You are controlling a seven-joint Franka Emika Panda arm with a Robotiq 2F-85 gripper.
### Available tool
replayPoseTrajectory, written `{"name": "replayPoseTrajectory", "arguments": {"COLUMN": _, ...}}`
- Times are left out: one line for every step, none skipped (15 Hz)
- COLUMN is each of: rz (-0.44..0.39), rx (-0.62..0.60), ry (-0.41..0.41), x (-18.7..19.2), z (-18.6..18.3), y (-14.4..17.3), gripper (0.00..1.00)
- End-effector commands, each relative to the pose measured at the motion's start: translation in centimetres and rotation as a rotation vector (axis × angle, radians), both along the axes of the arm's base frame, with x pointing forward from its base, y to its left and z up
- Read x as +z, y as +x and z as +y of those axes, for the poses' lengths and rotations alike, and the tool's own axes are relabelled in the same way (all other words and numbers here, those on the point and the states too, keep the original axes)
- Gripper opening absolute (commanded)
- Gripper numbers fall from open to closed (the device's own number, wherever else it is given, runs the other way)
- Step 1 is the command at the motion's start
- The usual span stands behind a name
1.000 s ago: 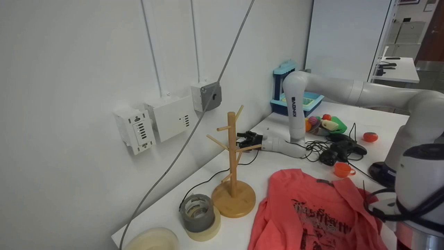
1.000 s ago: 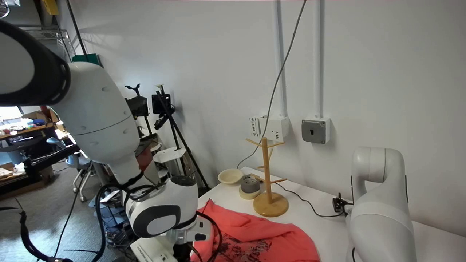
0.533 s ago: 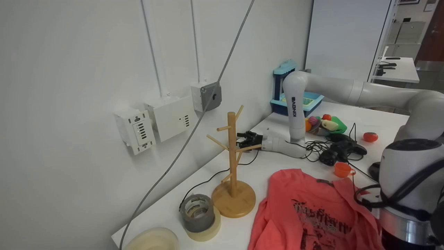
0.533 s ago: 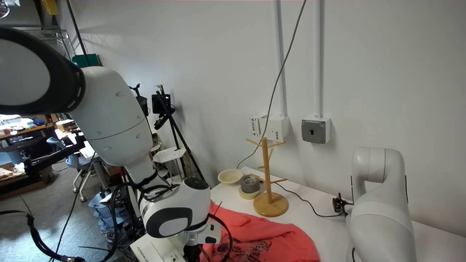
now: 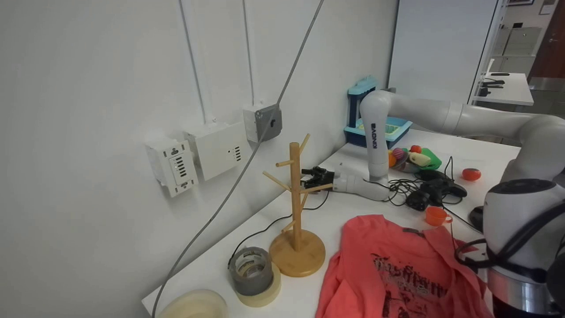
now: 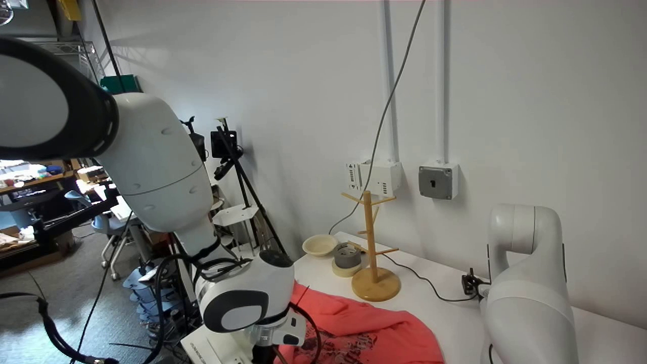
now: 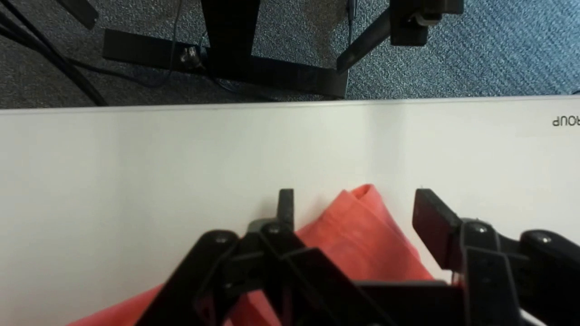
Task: Unfold the peach shirt
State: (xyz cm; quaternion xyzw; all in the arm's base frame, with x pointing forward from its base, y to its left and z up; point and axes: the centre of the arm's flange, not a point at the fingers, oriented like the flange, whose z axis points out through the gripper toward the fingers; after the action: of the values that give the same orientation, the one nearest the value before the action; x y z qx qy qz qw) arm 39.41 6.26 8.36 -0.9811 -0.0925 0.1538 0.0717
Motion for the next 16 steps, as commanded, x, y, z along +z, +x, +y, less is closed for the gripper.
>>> {"name": "replayPoseTrajectory", "arguments": {"rz": 0.012, "rx": -0.018, "ry": 0.011, "x": 0.2, "z": 0.3, "y": 0.8, "gripper": 0.48}}
{"name": "replayPoseTrajectory", "arguments": {"rz": 0.007, "rx": -0.018, "ry": 0.012, "x": 0.2, "z": 0.3, "y": 1.0, "gripper": 0.37}}
{"name": "replayPoseTrajectory", "arguments": {"rz": 0.004, "rx": -0.02, "ry": 0.013, "x": 0.2, "z": 0.3, "y": 1.2, "gripper": 0.3}}
{"name": "replayPoseTrajectory", "arguments": {"rz": 0.002, "rx": -0.02, "ry": 0.013, "x": 0.2, "z": 0.3, "y": 1.3, "gripper": 0.23}}
{"name": "replayPoseTrajectory", "arguments": {"rz": -0.002, "rx": -0.022, "ry": 0.01, "x": 0.3, "z": 0.2, "y": 1.4, "gripper": 0.14}}
{"name": "replayPoseTrajectory", "arguments": {"rz": -0.005, "rx": -0.023, "ry": 0.008, "x": 0.3, "z": 0.1, "y": 1.5, "gripper": 0.07}}
{"name": "replayPoseTrajectory", "arguments": {"rz": -0.007, "rx": -0.023, "ry": 0.007, "x": 0.3, "z": 0.0, "y": 1.5, "gripper": 0.01}}
{"name": "replayPoseTrajectory", "arguments": {"rz": -0.008, "rx": -0.021, "ry": 0.005, "x": 0.4, "z": 0.0, "y": 1.4, "gripper": 0.0}}
{"name": "replayPoseTrajectory", "arguments": {"rz": -0.009, "rx": -0.018, "ry": 0.007, "x": 0.5, "z": 0.0, "y": 1.3, "gripper": 0.0}}
{"name": "replayPoseTrajectory", "arguments": {"rz": -0.007, "rx": -0.012, "ry": 0.013, "x": 0.8, "z": 0.2, "y": 1.1, "gripper": 0.0}}
{"name": "replayPoseTrajectory", "arguments": {"rz": 0.0, "rx": 0.002, "ry": 0.021, "x": 1.3, "z": 0.5, "y": 0.7, "gripper": 0.01}}
{"name": "replayPoseTrajectory", "arguments": {"rz": 0.01, "rx": 0.015, "ry": 0.029, "x": 1.6, "z": 0.9, "y": 0.3, "gripper": 0.01}}
{"name": "replayPoseTrajectory", "arguments": {"rz": 0.025, "rx": 0.043, "ry": 0.041, "x": 2.2, "z": 1.6, "y": -0.5, "gripper": 0.01}}
{"name": "replayPoseTrajectory", "arguments": {"rz": 0.036, "rx": 0.072, "ry": 0.045, "x": 2.6, "z": 2.3, "y": -1.2, "gripper": 0.01}}
{"name": "replayPoseTrajectory", "arguments": {"rz": 0.055, "rx": 0.109, "ry": 0.054, "x": 3.0, "z": 3.2, "y": -2.2, "gripper": 0.01}}
{"name": "replayPoseTrajectory", "arguments": {"rz": 0.074, "rx": 0.143, "ry": 0.065, "x": 3.4, "z": 4.0, "y": -3.0, "gripper": 0.01}}
